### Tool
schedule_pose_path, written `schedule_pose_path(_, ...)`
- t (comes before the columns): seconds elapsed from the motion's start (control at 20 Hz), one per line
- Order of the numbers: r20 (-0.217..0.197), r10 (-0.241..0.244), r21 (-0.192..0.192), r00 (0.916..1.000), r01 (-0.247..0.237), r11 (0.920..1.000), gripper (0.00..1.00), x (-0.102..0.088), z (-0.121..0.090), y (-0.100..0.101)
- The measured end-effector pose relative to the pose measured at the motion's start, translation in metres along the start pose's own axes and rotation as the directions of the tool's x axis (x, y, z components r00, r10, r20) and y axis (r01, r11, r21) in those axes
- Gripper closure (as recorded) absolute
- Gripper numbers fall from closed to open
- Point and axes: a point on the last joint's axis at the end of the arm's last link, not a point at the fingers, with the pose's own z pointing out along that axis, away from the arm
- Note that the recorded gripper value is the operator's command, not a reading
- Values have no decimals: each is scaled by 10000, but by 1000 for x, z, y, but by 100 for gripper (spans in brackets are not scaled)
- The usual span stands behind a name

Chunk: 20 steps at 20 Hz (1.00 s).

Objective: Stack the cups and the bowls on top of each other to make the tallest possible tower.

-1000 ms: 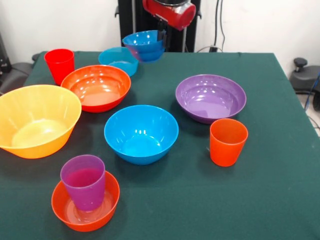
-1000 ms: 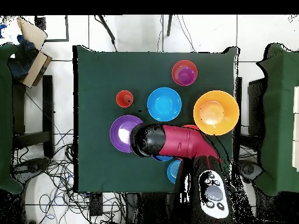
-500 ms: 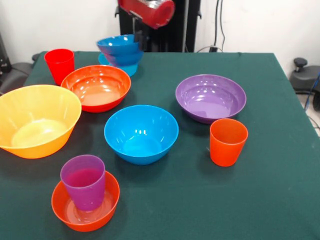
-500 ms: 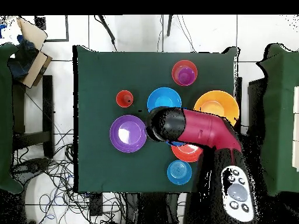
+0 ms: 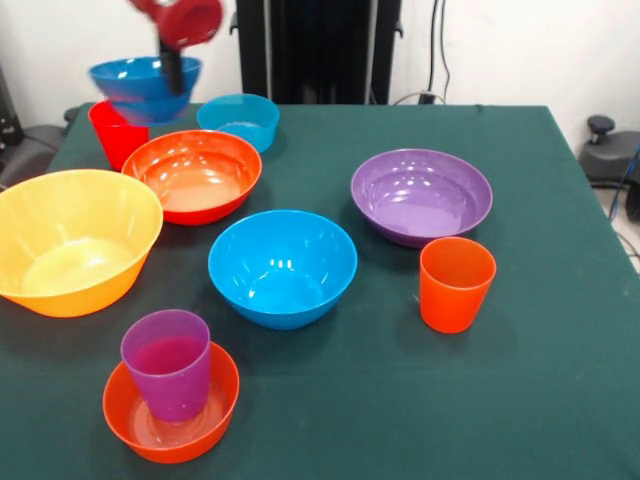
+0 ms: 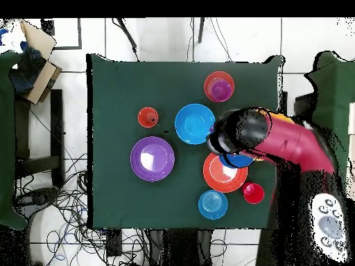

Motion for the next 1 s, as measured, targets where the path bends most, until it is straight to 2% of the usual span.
schedule_pose_path(0.1, 54, 148, -21, 9999, -148, 9999, 100, -20, 2, 2)
schedule_pose_path(0.15, 223, 254, -124, 9994, -251, 9996, 100, -41, 6, 8)
schedule_pose_path(0.35, 455, 308, -247, 9985, -297, 9993, 100, -63, 13, 19)
schedule_pose_path(0.45, 610, 323, -357, 9976, -301, 9989, 100, -78, 22, 30)
schedule_pose_path(0.75, 780, 289, -467, 9965, -253, 9986, 100, -98, 45, 50)
schedule_pose_path(1.0, 755, 98, -418, 9971, -66, 9991, 100, -95, 65, 67)
